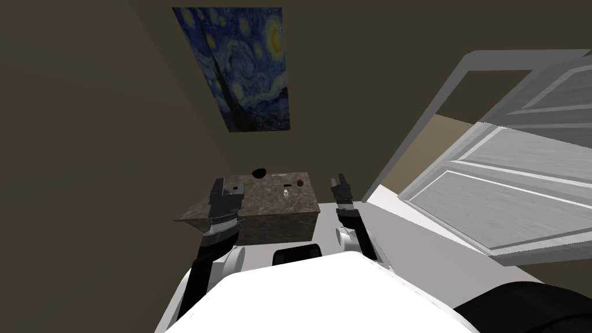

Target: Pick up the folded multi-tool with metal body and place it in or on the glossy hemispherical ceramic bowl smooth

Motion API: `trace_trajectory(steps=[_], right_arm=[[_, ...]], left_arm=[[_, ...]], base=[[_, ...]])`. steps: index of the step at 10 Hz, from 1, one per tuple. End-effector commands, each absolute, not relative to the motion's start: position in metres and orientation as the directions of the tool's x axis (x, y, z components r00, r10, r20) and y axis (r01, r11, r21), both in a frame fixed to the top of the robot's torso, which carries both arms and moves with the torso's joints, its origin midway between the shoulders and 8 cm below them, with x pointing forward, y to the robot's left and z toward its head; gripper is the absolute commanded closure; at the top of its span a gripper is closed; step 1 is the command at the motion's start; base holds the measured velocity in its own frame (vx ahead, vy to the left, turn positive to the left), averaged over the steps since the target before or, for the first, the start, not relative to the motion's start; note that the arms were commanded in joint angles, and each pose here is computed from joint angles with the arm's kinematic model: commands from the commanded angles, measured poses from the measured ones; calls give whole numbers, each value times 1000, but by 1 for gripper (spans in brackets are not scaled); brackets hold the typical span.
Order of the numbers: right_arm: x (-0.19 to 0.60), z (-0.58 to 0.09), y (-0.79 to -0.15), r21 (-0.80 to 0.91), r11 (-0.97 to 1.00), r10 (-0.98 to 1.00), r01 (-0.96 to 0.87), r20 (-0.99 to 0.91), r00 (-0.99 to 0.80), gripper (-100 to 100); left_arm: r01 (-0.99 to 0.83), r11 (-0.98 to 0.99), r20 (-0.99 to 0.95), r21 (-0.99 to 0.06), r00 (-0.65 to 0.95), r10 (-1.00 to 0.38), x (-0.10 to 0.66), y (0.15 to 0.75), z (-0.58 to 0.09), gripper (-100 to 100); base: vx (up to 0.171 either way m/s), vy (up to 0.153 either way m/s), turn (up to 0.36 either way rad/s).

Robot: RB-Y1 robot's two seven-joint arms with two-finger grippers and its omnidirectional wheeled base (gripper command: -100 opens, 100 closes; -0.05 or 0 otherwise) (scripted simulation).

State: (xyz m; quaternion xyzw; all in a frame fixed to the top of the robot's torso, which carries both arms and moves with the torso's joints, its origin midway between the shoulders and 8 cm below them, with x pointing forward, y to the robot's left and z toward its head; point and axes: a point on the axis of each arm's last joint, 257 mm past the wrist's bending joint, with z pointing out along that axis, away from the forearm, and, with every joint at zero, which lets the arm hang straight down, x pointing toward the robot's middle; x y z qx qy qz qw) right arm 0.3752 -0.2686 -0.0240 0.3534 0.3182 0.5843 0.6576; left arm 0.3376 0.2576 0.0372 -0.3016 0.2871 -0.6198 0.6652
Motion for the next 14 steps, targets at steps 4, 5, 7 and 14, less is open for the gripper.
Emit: trace_trajectory(steps=[4,5,7,14], right_arm=[[378,-49,-275,867,178,984,-465,-153,93,-100],[378,-58,-279,874,211,977,-437,-192,88,-100],[378,-68,-283,879,249,968,-406,-238,79,-100],[370,-132,-317,871,442,893,-216,-450,14,-100]], left_arm=[[651,50,-8,-757,67,-998,338,258,37,0],[651,50,-8,-757,67,-998,338,258,37,0],[651,50,-8,-757,67,-998,338,258,37,0],[651,50,-8,-757,67,-998,338,258,37,0]], base=[[-39,-14,-11],[-56,-22,30],[-58,-11,39],[-55,-12,120]])
